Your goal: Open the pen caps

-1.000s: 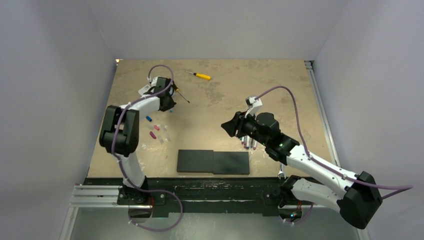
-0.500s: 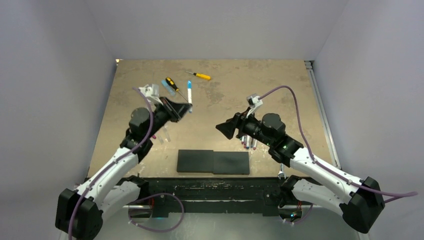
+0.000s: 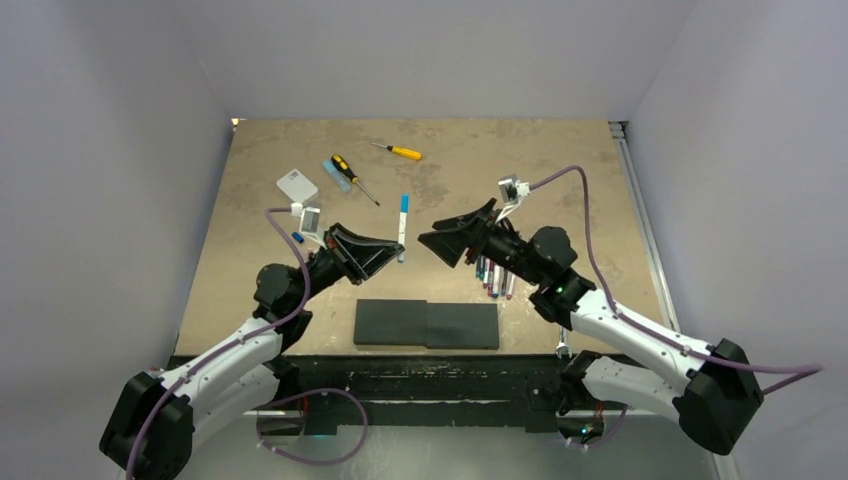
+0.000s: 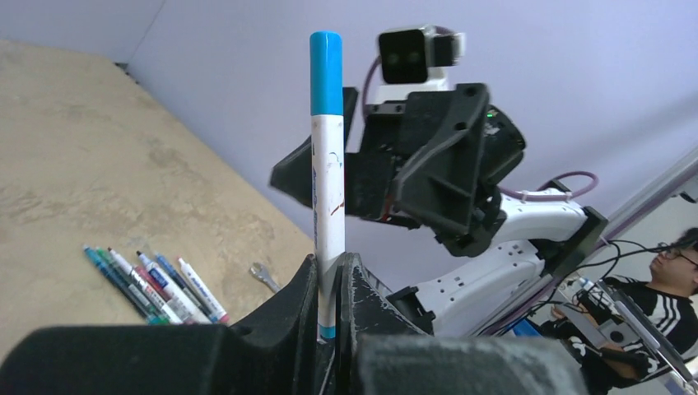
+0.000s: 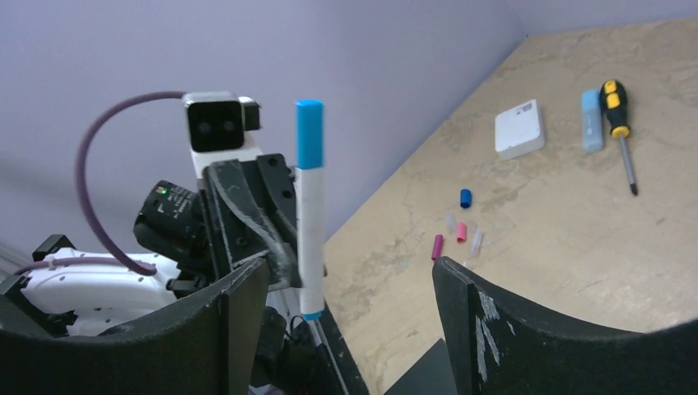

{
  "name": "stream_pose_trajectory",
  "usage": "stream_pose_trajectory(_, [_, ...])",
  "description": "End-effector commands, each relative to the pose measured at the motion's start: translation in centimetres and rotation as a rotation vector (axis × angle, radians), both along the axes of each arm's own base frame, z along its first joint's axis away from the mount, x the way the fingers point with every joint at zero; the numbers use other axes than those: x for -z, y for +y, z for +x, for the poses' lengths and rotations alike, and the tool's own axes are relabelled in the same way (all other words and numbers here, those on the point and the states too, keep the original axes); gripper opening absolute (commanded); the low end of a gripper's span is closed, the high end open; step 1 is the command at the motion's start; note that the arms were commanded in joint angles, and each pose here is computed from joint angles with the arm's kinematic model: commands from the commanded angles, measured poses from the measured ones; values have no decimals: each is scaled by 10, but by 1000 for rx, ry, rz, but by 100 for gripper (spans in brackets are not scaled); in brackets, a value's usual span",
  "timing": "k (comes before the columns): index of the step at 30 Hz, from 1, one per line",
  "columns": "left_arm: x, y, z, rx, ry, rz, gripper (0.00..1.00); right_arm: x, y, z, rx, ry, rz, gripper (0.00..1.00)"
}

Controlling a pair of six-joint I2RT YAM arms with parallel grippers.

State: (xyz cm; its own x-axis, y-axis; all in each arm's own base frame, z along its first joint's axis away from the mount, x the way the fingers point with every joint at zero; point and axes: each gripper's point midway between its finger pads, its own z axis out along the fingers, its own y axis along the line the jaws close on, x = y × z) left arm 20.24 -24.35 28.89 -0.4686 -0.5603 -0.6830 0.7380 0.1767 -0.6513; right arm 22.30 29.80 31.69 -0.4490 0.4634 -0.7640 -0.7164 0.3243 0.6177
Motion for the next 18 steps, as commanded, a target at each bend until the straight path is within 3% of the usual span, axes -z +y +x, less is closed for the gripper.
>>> stream_pose_trajectory(1, [-37, 0, -19, 51, -127, -76, 0, -39, 15, -12, -81, -58, 101, 75])
stream_pose_trajectory(13, [-37, -7, -22, 69, -126, -63, 0, -53, 34, -21, -162, -63, 146, 74])
stream_pose_trajectory(18, [-35, -8, -23, 77, -120, -61, 0, -46, 47, -15, -176, -30, 109, 63])
